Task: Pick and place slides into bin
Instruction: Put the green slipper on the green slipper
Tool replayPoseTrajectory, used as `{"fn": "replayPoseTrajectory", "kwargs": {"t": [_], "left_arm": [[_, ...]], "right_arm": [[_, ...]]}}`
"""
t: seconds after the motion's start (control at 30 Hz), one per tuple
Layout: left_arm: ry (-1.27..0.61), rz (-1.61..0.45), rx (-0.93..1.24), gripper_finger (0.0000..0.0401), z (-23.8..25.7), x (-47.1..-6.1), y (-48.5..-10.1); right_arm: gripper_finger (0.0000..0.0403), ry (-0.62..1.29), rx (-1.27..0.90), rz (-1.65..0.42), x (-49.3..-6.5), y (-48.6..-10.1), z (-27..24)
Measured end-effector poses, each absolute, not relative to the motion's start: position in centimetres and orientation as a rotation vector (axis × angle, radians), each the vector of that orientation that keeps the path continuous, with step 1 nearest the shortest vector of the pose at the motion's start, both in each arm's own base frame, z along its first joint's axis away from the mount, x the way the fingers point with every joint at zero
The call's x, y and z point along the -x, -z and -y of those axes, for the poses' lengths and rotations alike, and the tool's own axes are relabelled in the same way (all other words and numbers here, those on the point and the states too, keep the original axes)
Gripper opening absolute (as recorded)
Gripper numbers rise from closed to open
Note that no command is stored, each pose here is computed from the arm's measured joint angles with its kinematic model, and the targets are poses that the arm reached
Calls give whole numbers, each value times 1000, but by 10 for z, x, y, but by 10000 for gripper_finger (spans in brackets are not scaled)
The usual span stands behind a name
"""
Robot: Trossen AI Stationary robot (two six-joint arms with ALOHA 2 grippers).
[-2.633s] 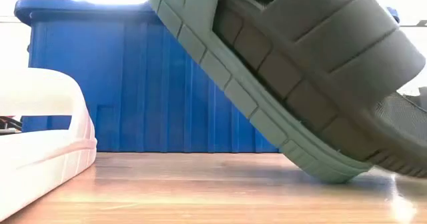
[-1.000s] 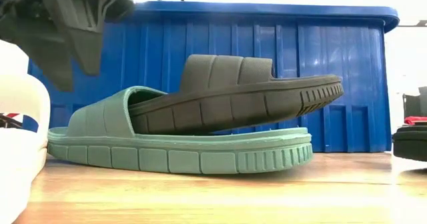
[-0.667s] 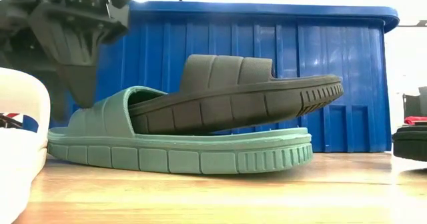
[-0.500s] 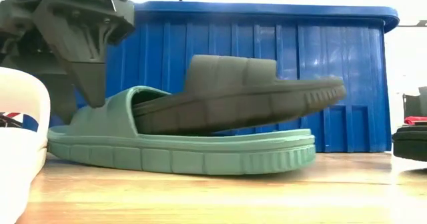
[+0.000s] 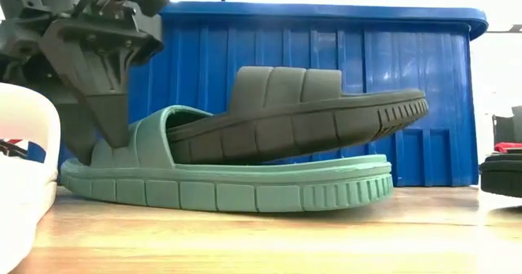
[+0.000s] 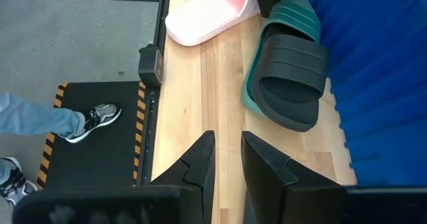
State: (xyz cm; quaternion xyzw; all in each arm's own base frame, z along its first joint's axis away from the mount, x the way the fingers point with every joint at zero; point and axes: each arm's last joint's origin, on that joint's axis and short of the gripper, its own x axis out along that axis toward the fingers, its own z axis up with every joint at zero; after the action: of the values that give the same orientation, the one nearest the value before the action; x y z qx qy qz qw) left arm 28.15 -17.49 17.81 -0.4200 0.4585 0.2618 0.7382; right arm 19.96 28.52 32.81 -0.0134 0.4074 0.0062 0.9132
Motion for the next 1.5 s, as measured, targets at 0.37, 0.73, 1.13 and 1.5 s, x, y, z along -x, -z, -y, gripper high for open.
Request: {"fn": "replayPoseTrajectory", "kwargs": {"t": [0.37, 0.73, 1.13, 1.5], "left_arm": [[-580, -951, 919, 113, 174, -282, -176], [-532, -912, 921, 16, 177, -287, -178], [-440, -884, 923, 0, 188, -294, -196], [-314, -850, 923, 0, 201, -309, -246]], "right_arm": [[61, -10, 27, -837, -200, -326, -285], [58, 13, -7, -856, -200, -314, -286], [57, 7, 0, -856, -200, -314, -286], [59, 1, 15, -856, -200, -314, -286]]}}
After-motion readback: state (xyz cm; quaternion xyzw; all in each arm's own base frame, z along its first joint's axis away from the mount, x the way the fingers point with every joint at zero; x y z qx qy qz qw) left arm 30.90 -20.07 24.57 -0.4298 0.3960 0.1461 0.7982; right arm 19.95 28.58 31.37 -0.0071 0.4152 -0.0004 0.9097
